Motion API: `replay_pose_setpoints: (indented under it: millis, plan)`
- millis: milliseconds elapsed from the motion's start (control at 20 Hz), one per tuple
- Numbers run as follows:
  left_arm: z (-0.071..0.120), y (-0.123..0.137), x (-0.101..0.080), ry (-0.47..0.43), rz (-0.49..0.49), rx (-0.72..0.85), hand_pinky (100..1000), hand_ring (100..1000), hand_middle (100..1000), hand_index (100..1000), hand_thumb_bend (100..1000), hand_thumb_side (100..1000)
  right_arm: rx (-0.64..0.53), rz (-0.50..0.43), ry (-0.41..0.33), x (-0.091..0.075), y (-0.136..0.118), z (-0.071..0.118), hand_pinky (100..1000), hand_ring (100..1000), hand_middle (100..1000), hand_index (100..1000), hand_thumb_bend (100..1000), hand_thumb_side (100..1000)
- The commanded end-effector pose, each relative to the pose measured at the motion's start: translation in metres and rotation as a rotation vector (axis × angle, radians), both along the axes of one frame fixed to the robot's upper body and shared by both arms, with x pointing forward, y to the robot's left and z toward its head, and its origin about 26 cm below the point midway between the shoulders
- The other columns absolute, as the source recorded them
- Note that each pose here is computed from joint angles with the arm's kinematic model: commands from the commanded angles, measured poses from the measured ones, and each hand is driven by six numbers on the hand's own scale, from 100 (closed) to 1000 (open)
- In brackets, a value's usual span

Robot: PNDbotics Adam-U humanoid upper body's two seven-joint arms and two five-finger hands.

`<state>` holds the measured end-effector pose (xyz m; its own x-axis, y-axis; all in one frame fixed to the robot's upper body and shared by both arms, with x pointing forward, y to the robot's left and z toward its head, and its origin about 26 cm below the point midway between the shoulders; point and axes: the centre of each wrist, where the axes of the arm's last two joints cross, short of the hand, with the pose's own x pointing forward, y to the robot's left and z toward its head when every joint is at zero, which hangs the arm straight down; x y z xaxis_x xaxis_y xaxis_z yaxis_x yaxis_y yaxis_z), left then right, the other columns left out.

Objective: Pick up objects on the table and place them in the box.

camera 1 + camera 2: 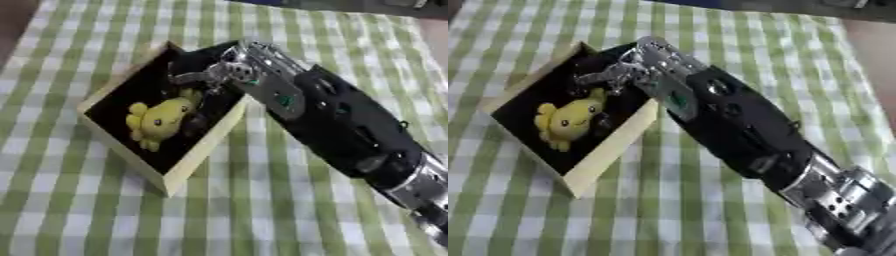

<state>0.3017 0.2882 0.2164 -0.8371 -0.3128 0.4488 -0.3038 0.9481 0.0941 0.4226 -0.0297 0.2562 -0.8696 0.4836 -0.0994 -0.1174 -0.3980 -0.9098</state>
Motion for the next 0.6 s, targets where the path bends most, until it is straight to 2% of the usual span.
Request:
replay_pose_setpoints:
  millis: [50,100,150,200,350,500,600]
  plan:
    - [0.008,-0.002,-0.002,-0.026,-0.013,0.013,544,606,663,815,400,597,-0.015,-0.007,-0.044,0.005,0.000,0.004,720,723,543,698,100,100]
    - [0.008,-0.002,-0.002,-0.026,-0.013,0.012,545,606,663,815,400,597,-0.022,-0.009,-0.049,0.007,0.000,0.002,730,733,560,714,100,119]
    - [0.008,-0.002,-0.002,-0.027,-0.013,0.012,545,606,663,815,399,597,-0.029,-0.007,-0.056,0.009,0.000,0.000,742,754,593,739,100,175]
    - [0.008,-0.002,-0.002,-0.027,-0.014,0.012,545,606,663,815,399,598,-0.038,-0.002,-0.064,0.009,0.000,-0.001,754,772,638,772,100,237]
    - [0.008,-0.002,-0.002,-0.025,-0.015,0.011,545,605,663,815,399,598,-0.061,0.026,-0.101,0.008,0.004,0.001,791,845,781,874,100,347]
    - [0.008,-0.002,-0.002,-0.025,-0.017,0.011,545,605,662,815,399,597,-0.084,0.070,-0.164,0.001,0.009,0.010,814,875,809,889,220,411]
    - [0.008,-0.002,-0.002,-0.025,-0.018,0.013,545,605,662,815,399,597,-0.098,0.093,-0.217,-0.005,0.011,0.020,821,883,813,892,267,438]
